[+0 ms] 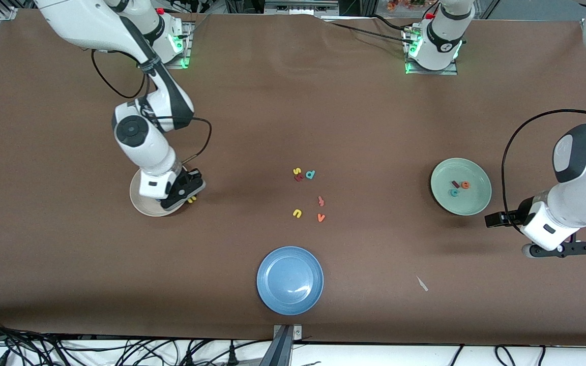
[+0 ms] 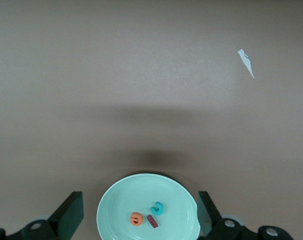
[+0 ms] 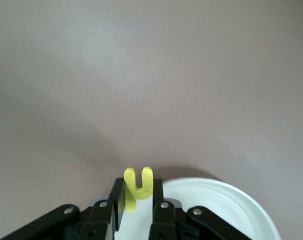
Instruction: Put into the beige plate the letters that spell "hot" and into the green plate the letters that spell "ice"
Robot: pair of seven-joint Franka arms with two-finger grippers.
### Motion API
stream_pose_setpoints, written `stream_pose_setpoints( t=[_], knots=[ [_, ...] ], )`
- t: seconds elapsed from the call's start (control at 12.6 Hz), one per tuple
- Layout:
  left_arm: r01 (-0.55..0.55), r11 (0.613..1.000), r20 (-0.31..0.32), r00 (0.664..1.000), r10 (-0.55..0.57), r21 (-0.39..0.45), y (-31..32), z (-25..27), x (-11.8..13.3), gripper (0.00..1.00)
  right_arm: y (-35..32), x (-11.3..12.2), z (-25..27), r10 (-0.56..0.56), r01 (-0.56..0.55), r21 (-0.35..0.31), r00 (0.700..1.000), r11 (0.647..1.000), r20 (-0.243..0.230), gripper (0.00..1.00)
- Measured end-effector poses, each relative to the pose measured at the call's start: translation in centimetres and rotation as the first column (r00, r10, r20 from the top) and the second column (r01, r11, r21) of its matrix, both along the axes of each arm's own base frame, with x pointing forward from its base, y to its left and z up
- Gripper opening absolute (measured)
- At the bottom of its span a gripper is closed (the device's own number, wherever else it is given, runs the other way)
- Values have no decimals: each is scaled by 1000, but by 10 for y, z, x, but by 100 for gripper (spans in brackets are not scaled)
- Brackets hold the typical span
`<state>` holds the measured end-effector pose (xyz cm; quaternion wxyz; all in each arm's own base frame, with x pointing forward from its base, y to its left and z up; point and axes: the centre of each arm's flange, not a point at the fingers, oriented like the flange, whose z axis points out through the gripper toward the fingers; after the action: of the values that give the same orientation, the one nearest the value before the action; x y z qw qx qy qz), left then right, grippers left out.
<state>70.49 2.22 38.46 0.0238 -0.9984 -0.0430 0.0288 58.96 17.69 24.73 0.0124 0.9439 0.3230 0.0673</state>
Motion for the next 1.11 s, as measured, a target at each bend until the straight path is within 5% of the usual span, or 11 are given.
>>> stream_pose_setpoints(
  t=[0.24, 0.71, 1.11],
  knots=[
    [-1, 1000, 0, 1000, 1, 0, 0, 0, 0, 100, -48, 9, -3, -33, 33, -17, 999, 999, -33, 26],
    [0, 1000, 0, 1000, 0, 0, 0, 0, 0, 100, -51, 0, 2, -105, 108, 14, 987, 994, -123, 85],
    [0, 1000, 0, 1000, 0, 0, 0, 0, 0, 100, -61, -4, 59, -232, 239, 23, 957, 971, -173, 86]
  ],
)
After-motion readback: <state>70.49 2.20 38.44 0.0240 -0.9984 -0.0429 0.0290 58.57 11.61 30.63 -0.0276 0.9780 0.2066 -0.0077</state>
